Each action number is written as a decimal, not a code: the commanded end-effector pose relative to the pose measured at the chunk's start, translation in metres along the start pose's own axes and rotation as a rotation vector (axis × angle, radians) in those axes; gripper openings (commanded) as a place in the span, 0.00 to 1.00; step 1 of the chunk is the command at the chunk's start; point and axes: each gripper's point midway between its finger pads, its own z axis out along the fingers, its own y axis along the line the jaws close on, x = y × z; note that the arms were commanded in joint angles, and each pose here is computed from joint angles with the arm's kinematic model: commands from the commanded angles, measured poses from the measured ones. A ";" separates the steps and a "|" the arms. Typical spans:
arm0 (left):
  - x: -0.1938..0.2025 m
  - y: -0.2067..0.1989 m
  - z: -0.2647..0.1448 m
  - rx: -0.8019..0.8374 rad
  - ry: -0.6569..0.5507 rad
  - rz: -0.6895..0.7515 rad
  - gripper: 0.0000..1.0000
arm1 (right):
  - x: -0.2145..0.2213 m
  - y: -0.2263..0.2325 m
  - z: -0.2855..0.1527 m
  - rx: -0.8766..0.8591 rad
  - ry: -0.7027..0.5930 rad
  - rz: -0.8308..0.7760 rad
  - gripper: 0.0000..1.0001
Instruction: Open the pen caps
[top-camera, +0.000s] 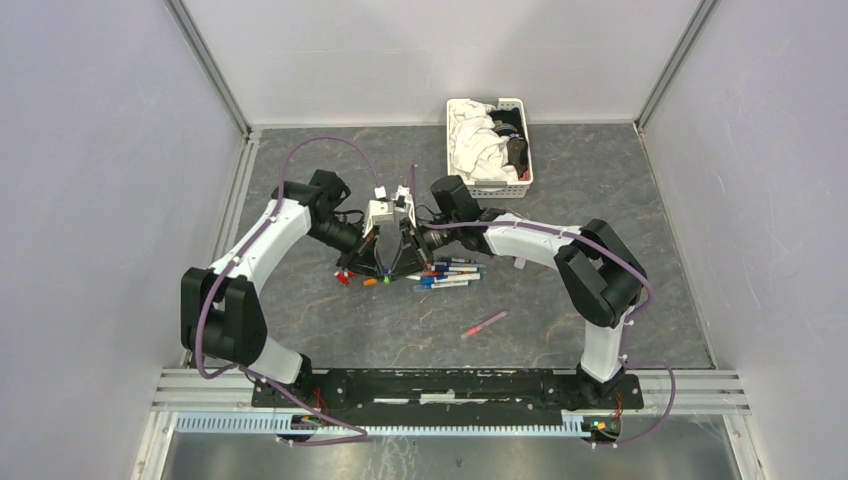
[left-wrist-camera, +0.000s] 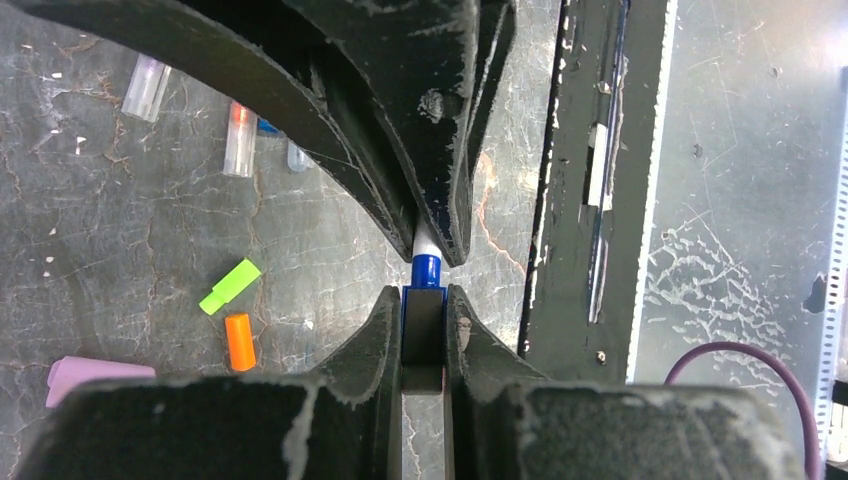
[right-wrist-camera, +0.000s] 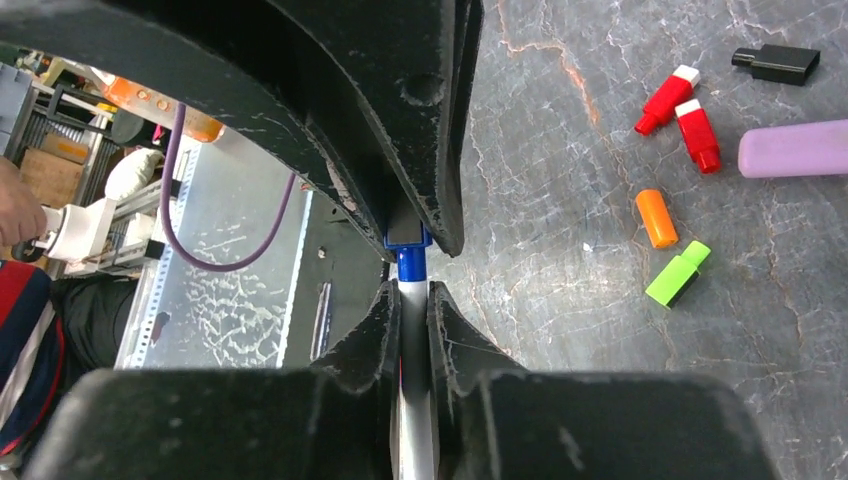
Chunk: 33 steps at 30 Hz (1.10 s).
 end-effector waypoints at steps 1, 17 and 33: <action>-0.023 -0.002 -0.011 -0.038 -0.053 0.112 0.02 | -0.002 0.007 0.002 -0.030 -0.001 -0.028 0.03; 0.010 0.038 -0.071 -0.246 0.024 0.105 0.02 | 0.056 -0.018 -0.039 0.179 0.093 0.037 0.00; 0.060 0.099 -0.010 -0.368 0.029 -0.071 0.07 | 0.035 -0.163 -0.200 1.194 -0.186 0.190 0.00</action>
